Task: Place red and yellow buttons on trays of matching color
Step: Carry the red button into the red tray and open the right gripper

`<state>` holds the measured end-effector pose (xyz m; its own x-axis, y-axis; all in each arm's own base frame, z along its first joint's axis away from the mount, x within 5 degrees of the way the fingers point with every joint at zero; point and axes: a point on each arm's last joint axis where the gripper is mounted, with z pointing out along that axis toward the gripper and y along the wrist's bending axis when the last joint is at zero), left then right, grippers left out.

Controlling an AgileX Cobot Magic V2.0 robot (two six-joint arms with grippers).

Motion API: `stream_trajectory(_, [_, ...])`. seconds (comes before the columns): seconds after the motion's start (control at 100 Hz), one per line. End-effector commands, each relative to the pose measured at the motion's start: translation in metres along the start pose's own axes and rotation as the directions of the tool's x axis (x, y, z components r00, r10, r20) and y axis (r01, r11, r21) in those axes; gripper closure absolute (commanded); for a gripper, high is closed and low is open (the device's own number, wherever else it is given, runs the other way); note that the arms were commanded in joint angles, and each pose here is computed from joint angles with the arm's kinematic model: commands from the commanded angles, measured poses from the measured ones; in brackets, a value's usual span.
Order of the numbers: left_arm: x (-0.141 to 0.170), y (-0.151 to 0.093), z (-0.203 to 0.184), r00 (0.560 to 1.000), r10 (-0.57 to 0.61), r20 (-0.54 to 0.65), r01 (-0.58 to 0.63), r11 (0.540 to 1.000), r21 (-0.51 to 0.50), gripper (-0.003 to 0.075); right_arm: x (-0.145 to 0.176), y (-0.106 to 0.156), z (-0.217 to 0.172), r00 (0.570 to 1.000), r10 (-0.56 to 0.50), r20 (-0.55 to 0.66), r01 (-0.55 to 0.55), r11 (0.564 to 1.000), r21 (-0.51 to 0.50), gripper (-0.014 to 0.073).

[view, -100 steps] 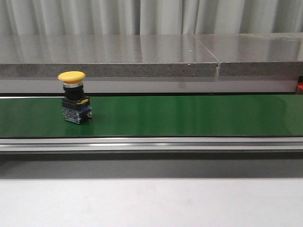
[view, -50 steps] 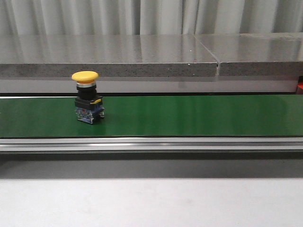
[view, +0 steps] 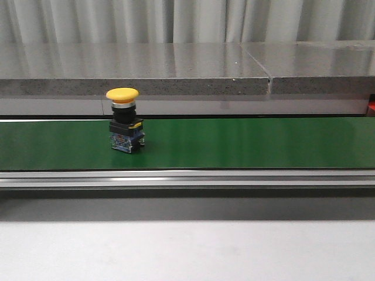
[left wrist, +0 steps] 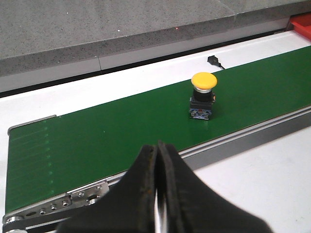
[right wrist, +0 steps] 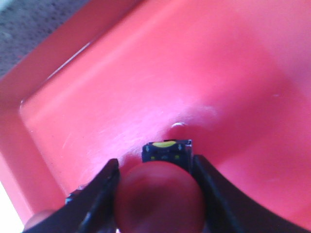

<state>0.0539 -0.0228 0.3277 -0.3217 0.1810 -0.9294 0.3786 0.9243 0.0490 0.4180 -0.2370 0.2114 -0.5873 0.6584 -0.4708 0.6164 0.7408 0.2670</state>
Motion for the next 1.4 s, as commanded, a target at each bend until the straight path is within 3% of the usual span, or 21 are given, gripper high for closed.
stream_trajectory(0.0, [-0.014,0.000,-0.004,0.996,-0.022,0.087,0.021,1.000,0.007,0.0741,-0.020,0.011,-0.031,0.991,0.011,0.135,-0.004,0.999,-0.050,0.0553])
stream_trajectory(0.09, [-0.014,0.000,-0.004,0.996,-0.022,0.087,0.021,1.000,0.007,0.0741,-0.021,0.012,-0.031,0.990,0.023,0.142,-0.014,0.998,-0.061,0.0491])
stream_trajectory(0.25, [-0.014,0.000,-0.004,0.996,-0.022,0.087,0.021,1.000,0.007,0.0741,-0.021,0.013,-0.032,0.989,0.033,0.146,-0.023,0.997,-0.071,0.0176])
stream_trajectory(0.32, [-0.014,0.000,-0.004,0.996,-0.022,0.087,0.021,1.000,0.007,0.0741,-0.021,0.013,-0.032,0.989,0.033,0.146,-0.023,0.997,-0.071,0.0110])
stream_trajectory(0.56, [-0.014,0.000,-0.004,0.996,-0.022,0.087,0.021,1.000,0.007,0.0741,-0.026,0.017,-0.053,0.983,0.019,0.185,-0.005,0.997,-0.075,0.0106])
stream_trajectory(0.83, [-0.014,0.000,-0.004,0.996,-0.022,0.087,0.021,1.000,0.007,0.0741,-0.024,0.023,-0.115,0.947,-0.050,0.317,0.065,0.997,-0.038,0.0106])
stream_trajectory(1.07, [-0.014,0.000,-0.004,0.996,-0.022,0.087,0.021,1.000,0.007,0.0741,0.011,0.019,-0.168,0.885,-0.052,0.464,0.079,0.996,-0.039,0.0106])
stream_trajectory(1.39, [-0.014,0.000,-0.004,0.996,-0.022,0.087,0.021,1.000,0.007,0.0741,0.063,0.012,-0.203,0.892,-0.065,0.448,0.090,0.995,-0.035,0.0106])
